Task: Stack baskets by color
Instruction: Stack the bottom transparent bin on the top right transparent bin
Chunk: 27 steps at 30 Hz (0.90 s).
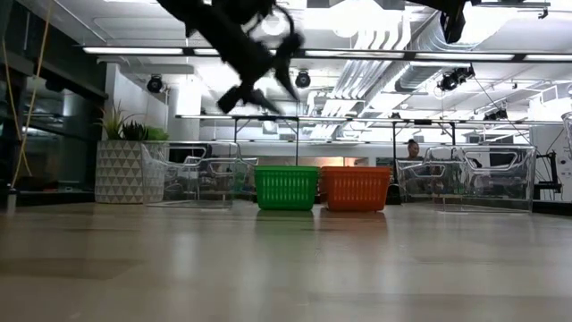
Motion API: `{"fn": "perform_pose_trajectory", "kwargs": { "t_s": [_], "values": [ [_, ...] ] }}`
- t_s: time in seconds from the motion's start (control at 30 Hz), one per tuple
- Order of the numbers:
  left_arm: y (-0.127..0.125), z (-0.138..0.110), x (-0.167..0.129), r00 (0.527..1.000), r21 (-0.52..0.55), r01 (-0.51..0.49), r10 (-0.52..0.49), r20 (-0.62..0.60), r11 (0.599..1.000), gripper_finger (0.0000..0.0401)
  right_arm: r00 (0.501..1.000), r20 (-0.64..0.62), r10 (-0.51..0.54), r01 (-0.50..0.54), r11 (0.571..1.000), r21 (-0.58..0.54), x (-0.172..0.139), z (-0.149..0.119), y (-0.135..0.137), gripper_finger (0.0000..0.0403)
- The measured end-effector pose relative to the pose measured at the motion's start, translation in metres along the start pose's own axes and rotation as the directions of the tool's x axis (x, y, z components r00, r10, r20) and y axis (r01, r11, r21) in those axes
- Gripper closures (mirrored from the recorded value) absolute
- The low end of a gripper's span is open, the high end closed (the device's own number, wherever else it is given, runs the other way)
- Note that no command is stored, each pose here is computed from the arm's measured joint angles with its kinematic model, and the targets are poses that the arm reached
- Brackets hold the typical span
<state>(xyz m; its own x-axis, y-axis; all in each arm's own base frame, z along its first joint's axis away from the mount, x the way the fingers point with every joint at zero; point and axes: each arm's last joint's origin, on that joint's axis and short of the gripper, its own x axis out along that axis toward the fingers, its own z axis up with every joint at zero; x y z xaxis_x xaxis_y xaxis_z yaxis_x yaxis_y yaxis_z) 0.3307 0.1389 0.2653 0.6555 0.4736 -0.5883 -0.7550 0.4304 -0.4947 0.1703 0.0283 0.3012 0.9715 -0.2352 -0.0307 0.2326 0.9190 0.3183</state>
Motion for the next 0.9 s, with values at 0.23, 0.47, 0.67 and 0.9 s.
{"fn": "perform_pose_trajectory", "kwargs": {
  "t_s": [0.23, 0.47, 0.67, 0.9],
  "values": [
    [-0.021, 0.042, -0.068, 0.921, 0.279, 0.303, -0.355, 0.159, 0.911, 0.0235, 1.000, 0.019, 0.007, -0.007, 1.000, 0.011, 0.000, 0.002, 0.001, 0.0403],
    [-0.040, 0.037, -0.150, 0.813, 0.567, 0.374, -0.554, 0.181, 0.734, 0.0236, 0.999, 0.047, 0.016, -0.017, 1.000, 0.020, 0.000, 0.005, 0.002, 0.0403],
    [-0.048, 0.019, -0.177, 0.780, 0.666, 0.425, -0.622, 0.075, 0.613, 0.0236, 0.995, 0.093, 0.018, -0.020, 1.000, 0.012, 0.000, 0.009, 0.003, 0.0403],
    [-0.043, 0.001, -0.171, 0.769, 0.689, 0.445, -0.638, 0.035, 0.573, 0.0236, 0.994, 0.107, -0.012, 0.011, 1.000, 0.011, -0.001, 0.010, 0.002, 0.0403]
  ]
}}
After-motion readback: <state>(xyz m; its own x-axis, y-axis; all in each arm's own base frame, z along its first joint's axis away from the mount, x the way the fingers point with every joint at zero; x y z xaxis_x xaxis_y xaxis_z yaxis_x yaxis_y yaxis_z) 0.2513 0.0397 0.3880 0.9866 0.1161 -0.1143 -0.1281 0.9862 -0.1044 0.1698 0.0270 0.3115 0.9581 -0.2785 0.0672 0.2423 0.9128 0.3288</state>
